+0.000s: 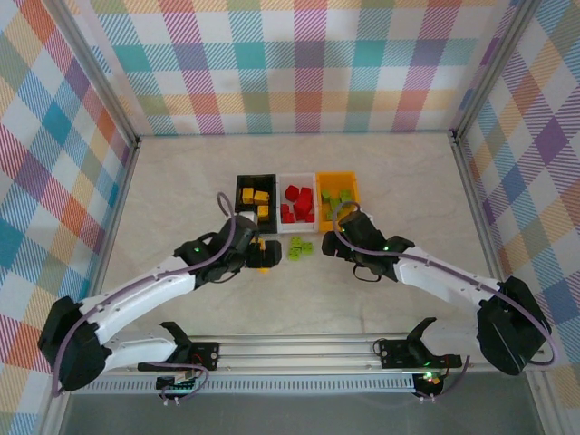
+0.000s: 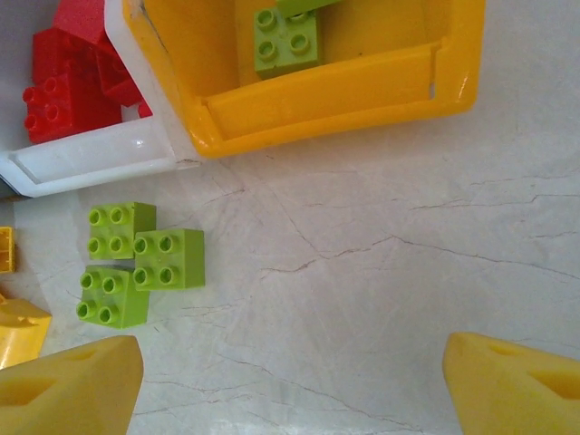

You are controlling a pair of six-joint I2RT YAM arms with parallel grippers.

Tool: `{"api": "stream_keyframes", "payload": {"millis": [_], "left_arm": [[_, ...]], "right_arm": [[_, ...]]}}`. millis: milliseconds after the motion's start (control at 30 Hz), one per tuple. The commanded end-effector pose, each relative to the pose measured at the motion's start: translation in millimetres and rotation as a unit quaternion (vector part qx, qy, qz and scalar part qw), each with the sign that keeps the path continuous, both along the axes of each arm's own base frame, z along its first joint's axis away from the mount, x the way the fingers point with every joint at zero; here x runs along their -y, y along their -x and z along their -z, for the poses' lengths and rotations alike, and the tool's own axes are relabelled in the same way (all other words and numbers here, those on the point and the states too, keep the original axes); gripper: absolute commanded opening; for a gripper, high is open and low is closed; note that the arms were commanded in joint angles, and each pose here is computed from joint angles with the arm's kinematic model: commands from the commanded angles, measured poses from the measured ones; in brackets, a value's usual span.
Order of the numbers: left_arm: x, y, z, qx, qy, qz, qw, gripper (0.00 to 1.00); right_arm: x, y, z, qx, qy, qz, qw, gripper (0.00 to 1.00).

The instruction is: Sort the legos into containers by color

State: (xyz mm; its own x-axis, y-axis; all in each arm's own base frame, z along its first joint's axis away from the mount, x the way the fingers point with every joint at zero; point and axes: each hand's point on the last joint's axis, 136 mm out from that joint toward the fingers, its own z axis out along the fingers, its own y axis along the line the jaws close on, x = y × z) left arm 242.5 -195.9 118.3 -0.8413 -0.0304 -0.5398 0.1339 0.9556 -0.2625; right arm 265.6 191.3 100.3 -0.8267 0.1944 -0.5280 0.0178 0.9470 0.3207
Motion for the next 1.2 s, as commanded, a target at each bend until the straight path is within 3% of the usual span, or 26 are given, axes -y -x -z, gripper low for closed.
{"api": "stream_keyframes", "payload": {"millis": [0, 167, 700, 900, 1167], "left_arm": [[-5, -3, 27, -0.022, -0.026, -0.003, 0.999, 1.00], [16, -7, 46, -0.040, -0.015, 0.038, 0.998, 1.00], [79, -1, 62, -0.070, 0.039, 0.118, 0.990, 0.79], [41, -11, 71, -0.059, -0.077, 0.070, 0.993, 0.72], [39, -24, 98, -0.073, -0.130, 0.063, 0.987, 0.60]], "right_arm": [[-17, -11, -21, 0.023, -0.029, -0.008, 0.999, 0.86], [-14, -9, -24, 0.025, -0.023, -0.008, 0.999, 0.86], [-8, -9, -34, 0.039, -0.017, -0.003, 0.999, 0.86], [-7, -8, -34, 0.040, -0.018, -0.002, 0.999, 0.86], [-5, -8, -38, 0.043, -0.019, -0.001, 0.999, 0.86]]}}
